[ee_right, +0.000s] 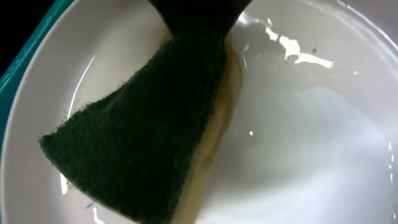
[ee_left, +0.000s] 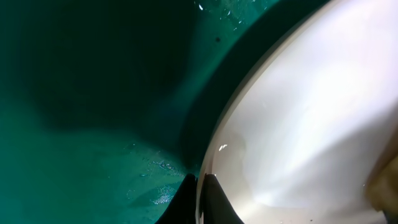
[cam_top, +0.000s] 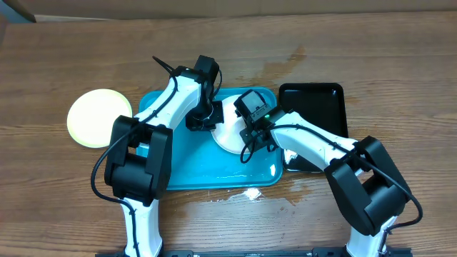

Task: Clean dirty plates on tray and stack at the side
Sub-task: 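Scrub the white plate with the sponge while the left gripper holds it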

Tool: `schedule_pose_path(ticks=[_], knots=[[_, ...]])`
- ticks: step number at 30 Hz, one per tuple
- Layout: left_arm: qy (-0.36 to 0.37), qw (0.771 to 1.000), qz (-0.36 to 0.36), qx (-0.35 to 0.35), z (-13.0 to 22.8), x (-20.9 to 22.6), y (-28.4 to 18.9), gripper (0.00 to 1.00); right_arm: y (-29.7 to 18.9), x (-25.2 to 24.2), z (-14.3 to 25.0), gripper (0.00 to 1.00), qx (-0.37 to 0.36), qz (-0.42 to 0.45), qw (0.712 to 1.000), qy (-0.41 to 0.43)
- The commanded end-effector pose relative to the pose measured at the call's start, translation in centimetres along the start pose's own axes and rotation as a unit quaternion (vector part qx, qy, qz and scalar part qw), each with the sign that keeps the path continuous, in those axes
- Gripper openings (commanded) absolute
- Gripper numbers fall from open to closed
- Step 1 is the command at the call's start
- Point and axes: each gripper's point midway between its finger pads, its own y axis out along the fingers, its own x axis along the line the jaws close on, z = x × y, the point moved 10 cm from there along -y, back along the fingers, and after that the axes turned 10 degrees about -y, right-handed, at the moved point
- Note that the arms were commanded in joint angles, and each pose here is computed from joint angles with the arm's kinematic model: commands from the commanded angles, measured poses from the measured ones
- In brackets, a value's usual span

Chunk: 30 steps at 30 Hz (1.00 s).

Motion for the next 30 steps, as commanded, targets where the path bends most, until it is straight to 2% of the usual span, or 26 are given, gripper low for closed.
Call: schedule_pose_path(ticks=[1, 11, 30], knots=[[0.014, 1.000, -0.025, -0.005, 0.5, 0.5, 0.5, 0.04, 1.7, -0.4, 0.4, 0.04, 0.014, 0.030, 0.999, 0.005], [0.034, 0.999, -0.027, -0.004, 0.5, 0.5, 0.5, 0.04, 2.4, -1.1, 0.0, 0.04, 0.003, 0.081, 0.997, 0.004], [0.038, 0.999, -0.036, -0.010, 0.4, 0.7, 0.5, 0.04, 4.5, -3.8, 0.1, 0.04, 0.004, 0.090, 0.996, -0.004]])
